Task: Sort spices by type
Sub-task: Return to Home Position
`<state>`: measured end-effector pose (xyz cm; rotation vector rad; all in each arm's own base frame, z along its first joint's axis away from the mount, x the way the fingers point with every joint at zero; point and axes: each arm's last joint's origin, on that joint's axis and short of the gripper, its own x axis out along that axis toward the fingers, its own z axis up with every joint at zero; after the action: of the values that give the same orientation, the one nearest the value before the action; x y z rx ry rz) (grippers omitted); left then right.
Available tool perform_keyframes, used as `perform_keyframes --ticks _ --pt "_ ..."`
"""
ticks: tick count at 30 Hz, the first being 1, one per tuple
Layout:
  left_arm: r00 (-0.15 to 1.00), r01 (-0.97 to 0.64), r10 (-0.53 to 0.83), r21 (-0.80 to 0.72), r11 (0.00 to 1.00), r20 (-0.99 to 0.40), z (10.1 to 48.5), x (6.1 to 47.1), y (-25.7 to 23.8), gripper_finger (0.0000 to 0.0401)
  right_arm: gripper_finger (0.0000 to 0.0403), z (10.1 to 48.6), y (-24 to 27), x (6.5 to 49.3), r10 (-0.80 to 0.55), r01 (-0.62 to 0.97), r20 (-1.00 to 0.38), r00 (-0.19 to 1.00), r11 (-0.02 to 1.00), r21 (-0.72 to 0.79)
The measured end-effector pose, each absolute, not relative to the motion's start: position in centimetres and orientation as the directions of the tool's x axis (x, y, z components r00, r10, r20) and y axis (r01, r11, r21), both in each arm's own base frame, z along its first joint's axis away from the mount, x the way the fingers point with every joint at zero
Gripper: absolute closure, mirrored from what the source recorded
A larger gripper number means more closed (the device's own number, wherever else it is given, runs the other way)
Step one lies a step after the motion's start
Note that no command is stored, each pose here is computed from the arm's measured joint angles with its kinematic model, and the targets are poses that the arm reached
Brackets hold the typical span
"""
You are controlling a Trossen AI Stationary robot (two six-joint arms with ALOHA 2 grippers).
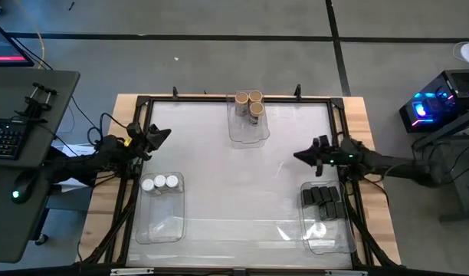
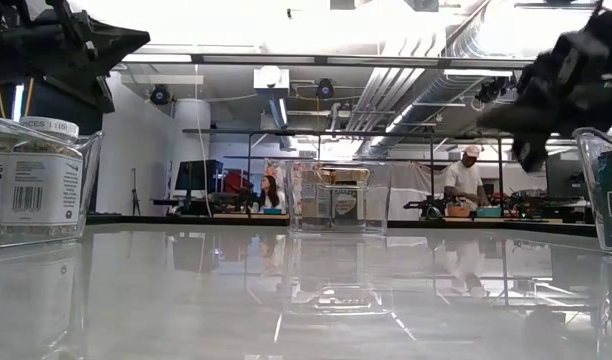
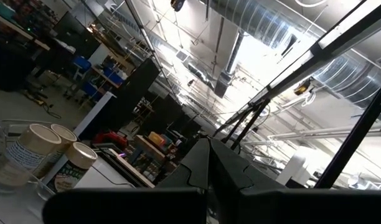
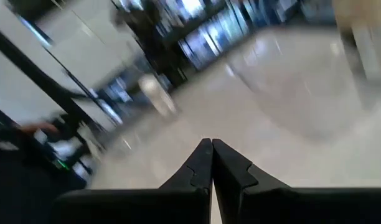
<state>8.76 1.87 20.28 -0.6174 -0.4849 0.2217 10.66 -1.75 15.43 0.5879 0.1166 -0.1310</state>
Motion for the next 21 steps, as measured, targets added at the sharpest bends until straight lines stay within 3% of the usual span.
perform_keyframes --ticks 4,8,21 --pt "0.866 -0.057 0.339 -0.602 0.796 0.368 20.3 8.8 1.9 0.0401 0.0402 16.9 -1.6 9.6 -0.095 0.061 0.035 0.995 0.843 0.535" --pt "0.866 -0.056 0.339 -0.602 0.796 0.368 20.3 8.8 1.9 0.0401 0.0402 17.9 -1.5 9.5 -0.083 0.002 0.131 0.988 0.853 0.522" --pt "0.9 -0.071 0.313 -0.605 0.793 0.304 19.6 9.1 1.6 0.0401 0.0402 17.4 -1.5 9.6 -0.068 0.017 0.079 0.995 0.849 0.528"
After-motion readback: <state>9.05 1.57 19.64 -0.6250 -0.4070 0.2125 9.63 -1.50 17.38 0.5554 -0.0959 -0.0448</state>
